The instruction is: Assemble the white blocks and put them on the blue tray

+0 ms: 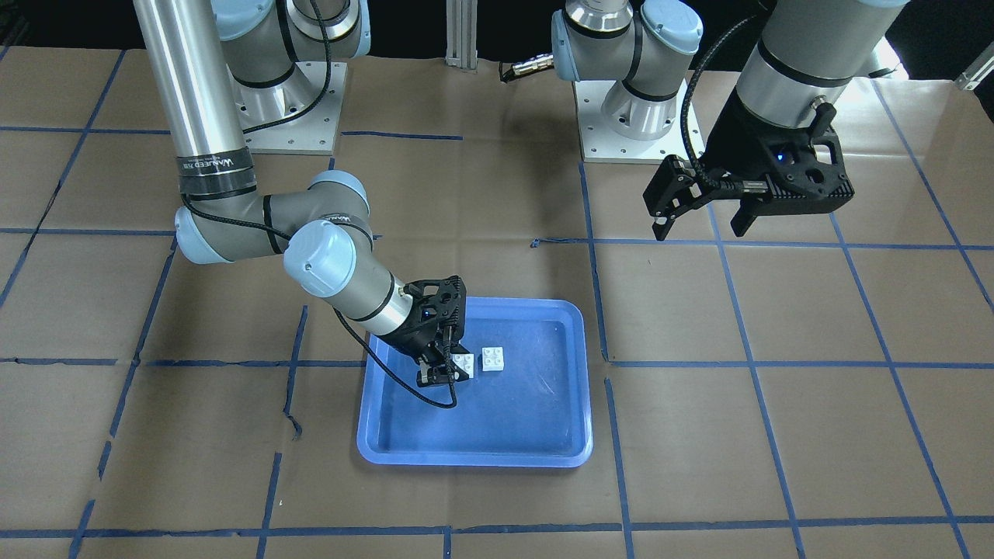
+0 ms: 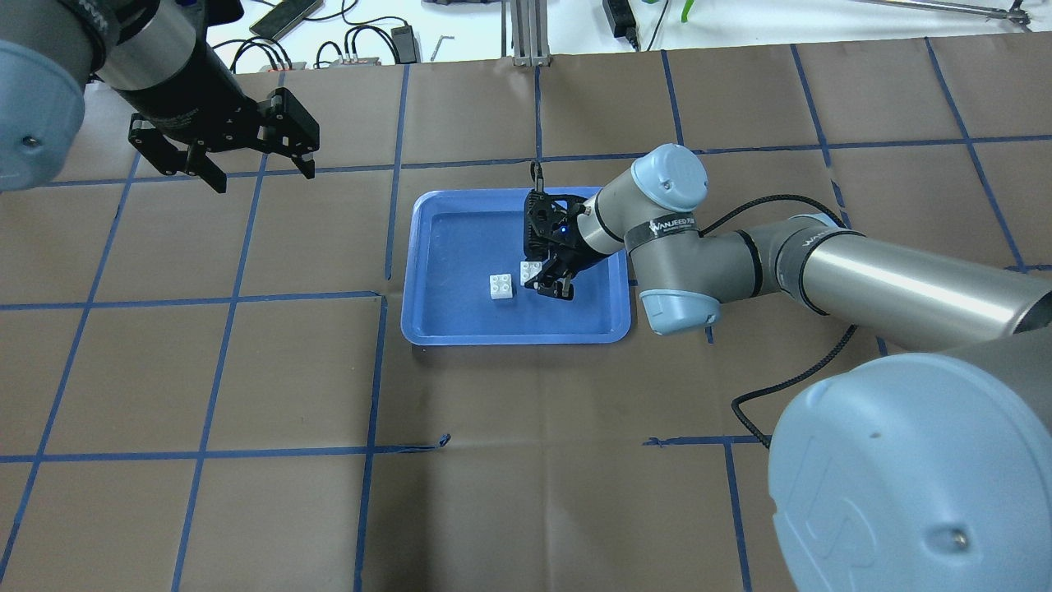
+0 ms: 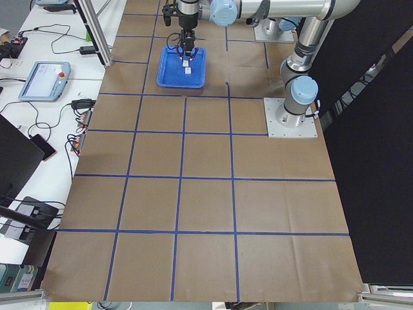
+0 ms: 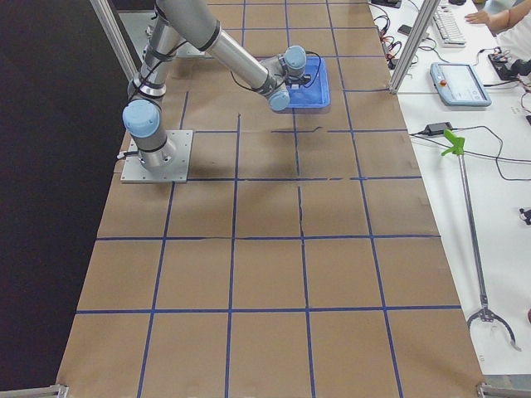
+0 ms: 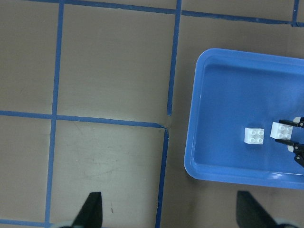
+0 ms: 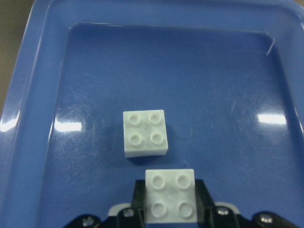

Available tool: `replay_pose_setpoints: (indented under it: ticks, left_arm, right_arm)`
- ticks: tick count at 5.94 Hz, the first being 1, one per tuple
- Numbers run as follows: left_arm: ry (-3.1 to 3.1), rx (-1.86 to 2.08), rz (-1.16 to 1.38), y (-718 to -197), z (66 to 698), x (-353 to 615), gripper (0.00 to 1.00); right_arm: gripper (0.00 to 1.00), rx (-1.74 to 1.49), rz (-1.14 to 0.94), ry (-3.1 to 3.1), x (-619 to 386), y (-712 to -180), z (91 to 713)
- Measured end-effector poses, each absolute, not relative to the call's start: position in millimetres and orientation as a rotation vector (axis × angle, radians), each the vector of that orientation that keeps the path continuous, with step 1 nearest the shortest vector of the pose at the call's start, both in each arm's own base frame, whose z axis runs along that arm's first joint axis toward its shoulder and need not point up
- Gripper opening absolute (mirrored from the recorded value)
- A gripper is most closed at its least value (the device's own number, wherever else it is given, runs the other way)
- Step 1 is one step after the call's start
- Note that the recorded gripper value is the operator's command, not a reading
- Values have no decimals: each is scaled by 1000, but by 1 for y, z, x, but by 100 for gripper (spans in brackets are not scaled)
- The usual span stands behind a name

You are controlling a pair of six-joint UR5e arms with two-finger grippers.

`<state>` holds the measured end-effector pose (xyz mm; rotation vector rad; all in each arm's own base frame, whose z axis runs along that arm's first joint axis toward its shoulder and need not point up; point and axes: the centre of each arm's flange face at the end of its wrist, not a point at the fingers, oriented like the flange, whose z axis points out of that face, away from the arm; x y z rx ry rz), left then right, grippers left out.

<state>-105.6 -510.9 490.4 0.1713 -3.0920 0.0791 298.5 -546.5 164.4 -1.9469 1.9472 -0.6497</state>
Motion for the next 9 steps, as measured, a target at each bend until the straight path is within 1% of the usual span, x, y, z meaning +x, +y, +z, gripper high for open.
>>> replay_pose_setpoints:
  ticks: [3,9]
  left_arm:
    - [-3089,167,20,-496,499,-107,99]
    - [-3085,192,10,-505,491,-101,99]
  right_arm:
    - [28,-1929,-640,1961,306,-543,164]
    - [28,-1919,-620,1962,311,-538,160]
